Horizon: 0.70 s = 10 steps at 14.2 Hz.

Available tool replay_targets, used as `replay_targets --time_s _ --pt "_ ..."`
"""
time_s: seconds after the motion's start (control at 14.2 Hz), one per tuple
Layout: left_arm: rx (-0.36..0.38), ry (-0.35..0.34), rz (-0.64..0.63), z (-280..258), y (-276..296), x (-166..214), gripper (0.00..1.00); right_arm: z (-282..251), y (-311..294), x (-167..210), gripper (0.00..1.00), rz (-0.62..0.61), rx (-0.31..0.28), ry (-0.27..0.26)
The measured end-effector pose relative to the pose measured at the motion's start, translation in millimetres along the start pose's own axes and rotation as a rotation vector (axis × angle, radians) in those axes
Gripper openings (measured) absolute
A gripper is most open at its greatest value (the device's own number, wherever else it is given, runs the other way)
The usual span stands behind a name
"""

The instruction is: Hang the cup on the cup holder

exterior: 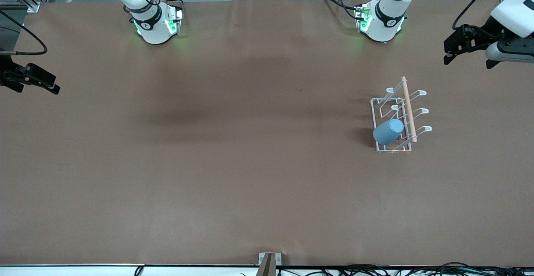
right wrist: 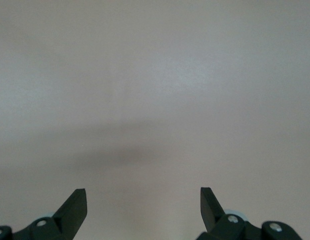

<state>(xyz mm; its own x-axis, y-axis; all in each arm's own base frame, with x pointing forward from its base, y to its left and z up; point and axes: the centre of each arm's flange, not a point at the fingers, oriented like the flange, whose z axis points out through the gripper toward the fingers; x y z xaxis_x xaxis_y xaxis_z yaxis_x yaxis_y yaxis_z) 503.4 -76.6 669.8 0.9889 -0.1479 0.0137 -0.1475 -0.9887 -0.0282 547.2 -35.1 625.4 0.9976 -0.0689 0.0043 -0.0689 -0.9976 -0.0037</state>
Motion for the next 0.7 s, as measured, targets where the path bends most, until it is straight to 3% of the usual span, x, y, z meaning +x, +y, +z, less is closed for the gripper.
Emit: replay_targets --time_s 0.7 --pt "0.004 -0.011 -0.092 8.5 0.7 -7.4 1.0 0.1 -3.8 -0.1 1.0 -0.002 0.024 -0.001"
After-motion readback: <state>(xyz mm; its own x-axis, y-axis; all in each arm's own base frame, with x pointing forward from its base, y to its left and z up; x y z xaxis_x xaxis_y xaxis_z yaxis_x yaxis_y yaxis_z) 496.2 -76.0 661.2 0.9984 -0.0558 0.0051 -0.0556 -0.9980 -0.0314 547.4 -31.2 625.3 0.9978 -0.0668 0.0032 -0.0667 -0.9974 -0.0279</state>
